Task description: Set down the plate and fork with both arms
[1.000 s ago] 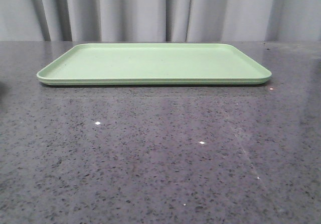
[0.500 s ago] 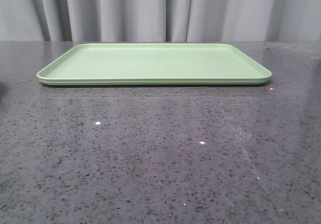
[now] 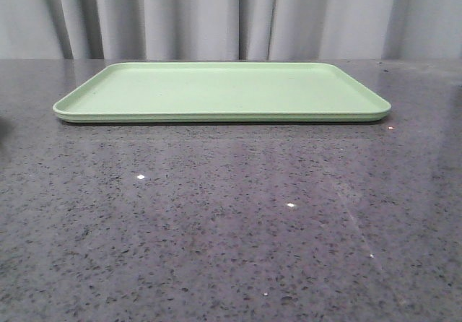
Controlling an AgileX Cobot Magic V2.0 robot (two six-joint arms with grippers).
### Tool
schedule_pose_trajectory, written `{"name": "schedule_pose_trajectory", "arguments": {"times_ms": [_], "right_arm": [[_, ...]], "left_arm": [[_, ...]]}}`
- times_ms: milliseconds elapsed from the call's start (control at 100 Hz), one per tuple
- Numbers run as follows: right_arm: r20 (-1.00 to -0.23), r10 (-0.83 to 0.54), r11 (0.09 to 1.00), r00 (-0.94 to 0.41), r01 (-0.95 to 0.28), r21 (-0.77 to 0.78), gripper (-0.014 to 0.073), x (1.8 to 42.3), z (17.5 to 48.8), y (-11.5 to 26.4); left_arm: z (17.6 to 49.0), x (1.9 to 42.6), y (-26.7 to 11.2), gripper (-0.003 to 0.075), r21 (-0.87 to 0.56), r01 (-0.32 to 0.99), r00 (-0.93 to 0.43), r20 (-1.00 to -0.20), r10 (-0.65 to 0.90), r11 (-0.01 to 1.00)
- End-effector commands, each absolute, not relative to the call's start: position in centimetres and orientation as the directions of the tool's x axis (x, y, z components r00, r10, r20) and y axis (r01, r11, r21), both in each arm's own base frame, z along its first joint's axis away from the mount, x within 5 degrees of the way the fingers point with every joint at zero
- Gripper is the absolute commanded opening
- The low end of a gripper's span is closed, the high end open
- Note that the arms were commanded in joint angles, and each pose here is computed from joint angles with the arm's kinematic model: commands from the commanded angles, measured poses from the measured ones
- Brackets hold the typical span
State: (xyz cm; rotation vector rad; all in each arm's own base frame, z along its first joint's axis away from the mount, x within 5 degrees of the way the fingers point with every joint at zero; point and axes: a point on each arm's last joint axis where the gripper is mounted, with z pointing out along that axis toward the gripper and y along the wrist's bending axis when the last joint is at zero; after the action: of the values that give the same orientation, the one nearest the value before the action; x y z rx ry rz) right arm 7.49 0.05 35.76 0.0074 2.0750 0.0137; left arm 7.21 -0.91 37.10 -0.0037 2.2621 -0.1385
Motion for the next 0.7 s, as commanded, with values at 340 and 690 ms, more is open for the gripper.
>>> {"name": "schedule_pose_trajectory", "arguments": {"times_ms": [340, 690], "right_arm": [[-0.913, 0.0, 1.0, -0.407, 0.003, -0.002, 0.0491, 7.9, 37.2, 0.0], [-0.918, -0.001, 1.0, -0.396, 0.002, -0.001, 0.0491, 7.9, 37.3, 0.0]], "left_arm": [[39.5, 8.4, -0.4, 0.0512, -0.039, 0.029, -0.448, -0.894, -0.022, 0.999], [39.3, 11.8, 1.2, 0.0511, 0.133, -0.102, -0.455, -0.887, 0.072, 0.986]]}}
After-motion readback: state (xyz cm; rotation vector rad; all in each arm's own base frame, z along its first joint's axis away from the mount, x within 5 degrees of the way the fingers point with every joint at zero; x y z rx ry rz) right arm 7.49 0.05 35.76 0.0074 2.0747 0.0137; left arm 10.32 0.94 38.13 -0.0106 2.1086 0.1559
